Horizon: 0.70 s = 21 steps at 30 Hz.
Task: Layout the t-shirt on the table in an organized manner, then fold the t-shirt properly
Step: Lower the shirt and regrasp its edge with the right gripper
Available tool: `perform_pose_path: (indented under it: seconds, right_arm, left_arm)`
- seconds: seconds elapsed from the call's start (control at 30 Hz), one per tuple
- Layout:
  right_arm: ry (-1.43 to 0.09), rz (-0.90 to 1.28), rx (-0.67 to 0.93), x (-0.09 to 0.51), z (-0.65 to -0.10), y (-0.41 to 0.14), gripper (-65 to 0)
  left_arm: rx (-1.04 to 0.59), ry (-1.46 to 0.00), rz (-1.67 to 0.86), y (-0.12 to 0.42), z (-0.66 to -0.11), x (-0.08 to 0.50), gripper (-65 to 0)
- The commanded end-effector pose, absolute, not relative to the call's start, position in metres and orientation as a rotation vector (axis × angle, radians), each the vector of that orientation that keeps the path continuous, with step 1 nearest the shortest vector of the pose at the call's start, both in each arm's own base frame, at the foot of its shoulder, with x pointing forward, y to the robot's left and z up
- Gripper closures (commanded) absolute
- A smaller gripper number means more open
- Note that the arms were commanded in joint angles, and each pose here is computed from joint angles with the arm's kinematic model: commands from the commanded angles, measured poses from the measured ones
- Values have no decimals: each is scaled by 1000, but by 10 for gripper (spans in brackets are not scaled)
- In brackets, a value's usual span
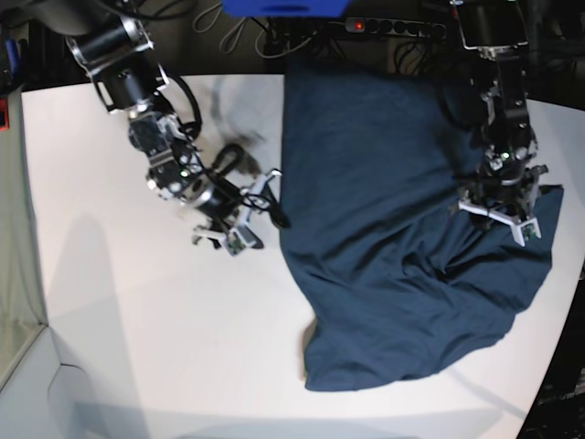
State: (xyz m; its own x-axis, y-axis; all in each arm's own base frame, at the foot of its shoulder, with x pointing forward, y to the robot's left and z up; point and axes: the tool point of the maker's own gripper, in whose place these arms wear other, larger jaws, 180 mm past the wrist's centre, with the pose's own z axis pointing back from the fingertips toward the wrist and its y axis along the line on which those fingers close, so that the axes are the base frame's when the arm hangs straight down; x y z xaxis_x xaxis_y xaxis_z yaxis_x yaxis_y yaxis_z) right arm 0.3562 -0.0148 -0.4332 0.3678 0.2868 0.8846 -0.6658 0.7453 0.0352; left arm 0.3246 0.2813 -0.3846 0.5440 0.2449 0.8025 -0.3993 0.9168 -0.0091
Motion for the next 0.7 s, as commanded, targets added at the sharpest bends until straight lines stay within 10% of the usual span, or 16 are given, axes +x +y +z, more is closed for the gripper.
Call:
perform_pose_path:
  seconds: [0.0,0.33,0.67]
  right_arm:
    - [-958,673,389,342,-444,-23,-354]
    - [-957,714,379,304,-429,-31,-354]
    - [-1157,674,361,350,-363,-28,-354]
  left_arm:
    - [173,-1002,373,275,-361,339,-343]
    - [-71,-922,180,146,-337,321,-343]
    - [38,-663,187,187,-393,233,-342]
